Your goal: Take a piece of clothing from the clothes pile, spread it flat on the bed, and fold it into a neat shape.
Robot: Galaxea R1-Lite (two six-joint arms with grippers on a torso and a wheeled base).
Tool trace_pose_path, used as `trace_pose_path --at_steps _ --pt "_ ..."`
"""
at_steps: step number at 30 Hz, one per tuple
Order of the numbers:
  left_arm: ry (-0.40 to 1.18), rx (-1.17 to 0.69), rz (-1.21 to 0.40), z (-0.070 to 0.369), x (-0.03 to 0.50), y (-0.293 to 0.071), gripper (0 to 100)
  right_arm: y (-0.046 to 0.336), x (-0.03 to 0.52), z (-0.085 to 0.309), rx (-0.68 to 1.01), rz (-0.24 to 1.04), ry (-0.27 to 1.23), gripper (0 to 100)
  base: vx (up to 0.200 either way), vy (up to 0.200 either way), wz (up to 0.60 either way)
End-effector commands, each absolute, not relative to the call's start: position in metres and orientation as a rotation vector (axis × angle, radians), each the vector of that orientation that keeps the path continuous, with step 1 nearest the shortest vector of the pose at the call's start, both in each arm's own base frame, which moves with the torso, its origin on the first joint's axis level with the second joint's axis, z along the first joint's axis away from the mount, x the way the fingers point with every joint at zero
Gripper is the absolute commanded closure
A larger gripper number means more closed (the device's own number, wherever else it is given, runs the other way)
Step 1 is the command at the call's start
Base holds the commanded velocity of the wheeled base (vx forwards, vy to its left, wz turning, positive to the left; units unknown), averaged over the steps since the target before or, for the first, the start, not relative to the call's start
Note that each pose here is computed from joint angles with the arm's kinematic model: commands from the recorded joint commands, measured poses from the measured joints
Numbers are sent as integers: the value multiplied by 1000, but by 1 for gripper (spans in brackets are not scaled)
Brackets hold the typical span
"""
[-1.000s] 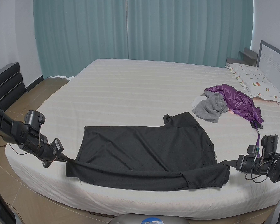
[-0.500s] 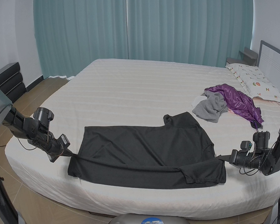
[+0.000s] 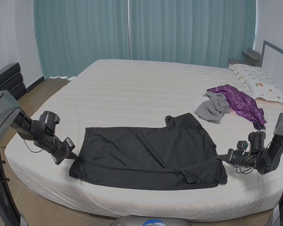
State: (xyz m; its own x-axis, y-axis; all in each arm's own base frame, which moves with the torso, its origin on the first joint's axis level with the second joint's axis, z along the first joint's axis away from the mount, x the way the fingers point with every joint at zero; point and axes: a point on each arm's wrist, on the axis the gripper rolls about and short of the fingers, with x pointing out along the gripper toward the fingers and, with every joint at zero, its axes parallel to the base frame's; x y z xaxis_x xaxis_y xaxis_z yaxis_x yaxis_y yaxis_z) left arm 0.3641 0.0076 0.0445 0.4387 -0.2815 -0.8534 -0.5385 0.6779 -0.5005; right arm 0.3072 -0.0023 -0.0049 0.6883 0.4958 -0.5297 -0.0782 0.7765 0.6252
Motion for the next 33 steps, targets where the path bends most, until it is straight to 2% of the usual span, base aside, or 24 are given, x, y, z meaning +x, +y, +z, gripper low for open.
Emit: trace_pose_path --at_steps 1,3,4,5,6,11,19,27,33 --pt "1151 -864 196 38 368 8 100 -3 311 -15 611 333 769 100 0 0 0" --pt "1155 -863 196 37 368 7 100 -3 312 -18 610 322 775 100 0 0 0" --pt "1156 -864 195 37 368 6 0 -2 312 -18 610 323 777 100 0 0 0" --pt "1156 -864 195 37 368 6 0 -2 312 -18 610 323 777 100 0 0 0" --pt "1157 -868 193 38 368 3 0 -2 312 -19 610 323 778 0 0 0 0" --pt "1155 -882 198 41 367 3 0 -3 310 -11 622 326 755 0 0 0 0" --pt "1075 -945 186 80 345 8 0 1 286 28 785 289 716 0 0 0 0" --pt "1096 -1047 153 85 326 10 0 2 267 35 895 267 686 0 0 0 0" --pt "1093 -1061 145 79 322 10 0 2 262 29 905 261 704 0 0 0 0"
